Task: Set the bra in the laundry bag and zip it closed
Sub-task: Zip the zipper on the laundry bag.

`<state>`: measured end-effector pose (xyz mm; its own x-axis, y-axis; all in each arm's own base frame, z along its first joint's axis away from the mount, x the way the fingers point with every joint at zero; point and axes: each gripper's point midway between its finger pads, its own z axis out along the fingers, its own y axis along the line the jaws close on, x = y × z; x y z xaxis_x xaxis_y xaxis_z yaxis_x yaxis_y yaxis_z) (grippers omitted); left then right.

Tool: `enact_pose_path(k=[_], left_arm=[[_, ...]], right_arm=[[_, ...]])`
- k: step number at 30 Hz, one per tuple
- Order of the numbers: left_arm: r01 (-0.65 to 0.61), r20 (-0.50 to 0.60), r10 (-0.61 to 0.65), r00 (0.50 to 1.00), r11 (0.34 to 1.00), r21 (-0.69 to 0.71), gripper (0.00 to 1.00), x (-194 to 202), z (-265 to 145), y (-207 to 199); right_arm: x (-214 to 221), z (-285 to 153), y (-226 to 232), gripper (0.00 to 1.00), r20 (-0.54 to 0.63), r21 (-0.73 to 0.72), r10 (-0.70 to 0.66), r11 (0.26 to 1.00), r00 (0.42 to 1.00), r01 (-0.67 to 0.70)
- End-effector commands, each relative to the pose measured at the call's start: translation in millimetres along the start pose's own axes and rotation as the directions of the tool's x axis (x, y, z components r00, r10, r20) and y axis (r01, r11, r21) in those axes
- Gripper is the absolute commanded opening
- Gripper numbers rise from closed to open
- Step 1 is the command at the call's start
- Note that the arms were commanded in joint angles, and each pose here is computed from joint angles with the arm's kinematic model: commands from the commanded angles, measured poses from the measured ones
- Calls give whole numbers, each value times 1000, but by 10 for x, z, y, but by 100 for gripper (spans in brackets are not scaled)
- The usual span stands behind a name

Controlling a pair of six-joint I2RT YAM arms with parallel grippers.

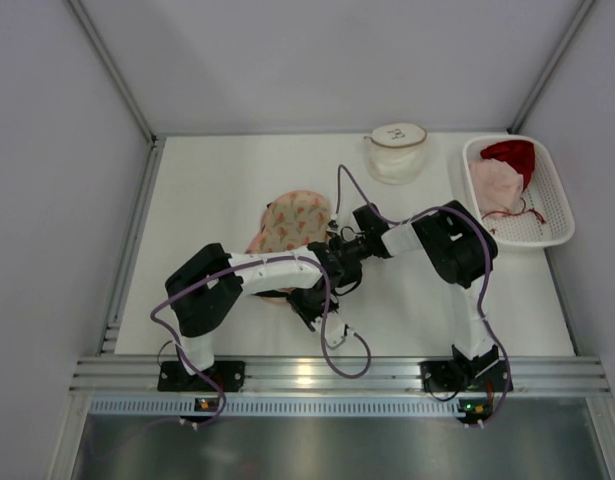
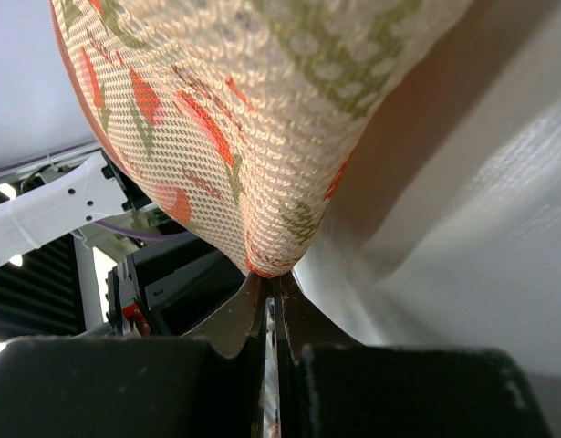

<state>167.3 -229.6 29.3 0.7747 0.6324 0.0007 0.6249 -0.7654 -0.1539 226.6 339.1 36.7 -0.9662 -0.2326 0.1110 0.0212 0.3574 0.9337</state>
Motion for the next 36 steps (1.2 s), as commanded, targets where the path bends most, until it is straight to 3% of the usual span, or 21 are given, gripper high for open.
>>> enact_pose_path(k=[1, 6, 10, 26, 30, 31, 32, 36], left_arm=[[-22, -28, 24, 999, 998, 67, 33, 55, -6, -163], [-17, -30, 19, 999, 997, 80, 18, 64, 24, -206], [-5, -25, 7, 1000, 997, 78, 0, 49, 12, -236], [48, 49, -56, 997, 987, 152, 0, -41, 126, -801], [97, 83, -104, 991, 992, 81, 0, -89, 111, -594], [111, 93, -116, 989, 992, 56, 0, -93, 91, -500], [133, 113, -135, 984, 991, 19, 0, -90, 15, -355], [186, 156, -180, 971, 982, -20, 0, -33, -80, 0]], right_arm=[[-20, 6, -80, 0, -6, 18, 40, 999, 999, -40], [-22, 2, -90, 0, -6, 22, 42, 999, 999, -42], [-36, -6, -94, 0, 1, 31, 36, 999, 999, -36], [-357, -272, -208, 0, 69, 108, 4, 994, 998, -12], [-468, -299, -118, 0, 72, 106, -27, 994, 997, 19], [-473, -308, -81, 4, 71, 102, -33, 994, 997, 25], [-466, -316, -49, 19, 64, 97, -34, 995, 997, 28], [-279, -376, -19, 51, 38, 109, -22, 994, 999, 18]])
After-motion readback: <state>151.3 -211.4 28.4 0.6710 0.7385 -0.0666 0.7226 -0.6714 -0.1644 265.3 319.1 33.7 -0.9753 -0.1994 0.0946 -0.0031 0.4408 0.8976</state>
